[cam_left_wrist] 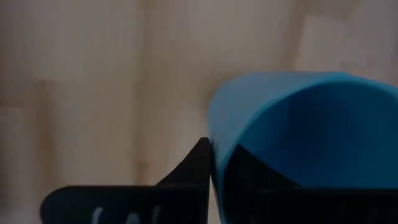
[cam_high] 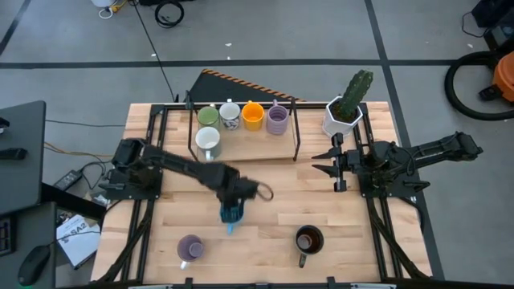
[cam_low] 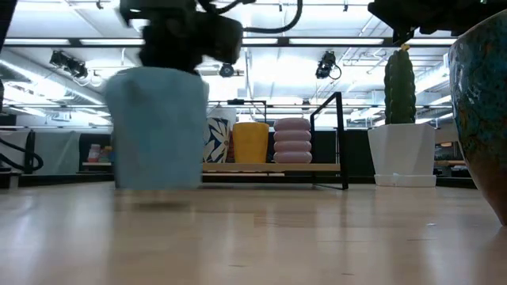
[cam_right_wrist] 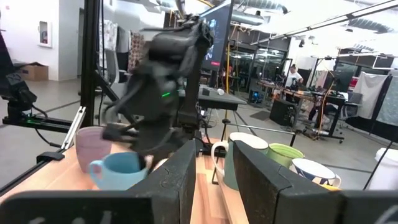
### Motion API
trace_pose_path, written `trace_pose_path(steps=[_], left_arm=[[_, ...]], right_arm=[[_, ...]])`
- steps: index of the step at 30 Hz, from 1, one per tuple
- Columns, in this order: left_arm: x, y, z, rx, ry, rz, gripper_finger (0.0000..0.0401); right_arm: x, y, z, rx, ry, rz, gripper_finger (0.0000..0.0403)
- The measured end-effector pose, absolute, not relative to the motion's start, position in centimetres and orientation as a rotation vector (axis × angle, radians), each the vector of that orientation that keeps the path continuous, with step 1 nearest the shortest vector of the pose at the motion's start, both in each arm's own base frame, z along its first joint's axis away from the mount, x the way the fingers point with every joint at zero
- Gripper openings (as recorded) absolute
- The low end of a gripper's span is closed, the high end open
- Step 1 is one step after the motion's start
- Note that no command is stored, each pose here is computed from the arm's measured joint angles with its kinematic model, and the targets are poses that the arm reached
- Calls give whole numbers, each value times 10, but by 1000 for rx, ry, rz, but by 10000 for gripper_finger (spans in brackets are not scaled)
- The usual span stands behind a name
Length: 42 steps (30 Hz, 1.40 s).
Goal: Place coffee mugs
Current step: Put the blue mug on the shelf
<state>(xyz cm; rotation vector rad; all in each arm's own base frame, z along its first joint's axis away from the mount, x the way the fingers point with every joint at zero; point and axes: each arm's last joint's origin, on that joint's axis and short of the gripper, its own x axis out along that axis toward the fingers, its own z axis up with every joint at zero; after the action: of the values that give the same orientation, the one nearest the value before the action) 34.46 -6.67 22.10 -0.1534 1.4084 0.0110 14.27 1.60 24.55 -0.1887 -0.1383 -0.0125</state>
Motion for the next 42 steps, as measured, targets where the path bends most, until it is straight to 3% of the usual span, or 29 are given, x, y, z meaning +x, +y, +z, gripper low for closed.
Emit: trace_pose_path(steps=[9,20,30,42], left_arm=[[359,16,258,-43,1294,84,31],[346,100,271,34,1303,121,31],[330,142,271,64,1327,138,32],[328,154,263,71,1335,145,32]], right_arm=[[145,16,244,-204,-129,-12,114],[145,16,244,-211,-127,-12,114],[145,16,244,-213,-127,-13,114],[145,16,244,-213,-127,-12,114]])
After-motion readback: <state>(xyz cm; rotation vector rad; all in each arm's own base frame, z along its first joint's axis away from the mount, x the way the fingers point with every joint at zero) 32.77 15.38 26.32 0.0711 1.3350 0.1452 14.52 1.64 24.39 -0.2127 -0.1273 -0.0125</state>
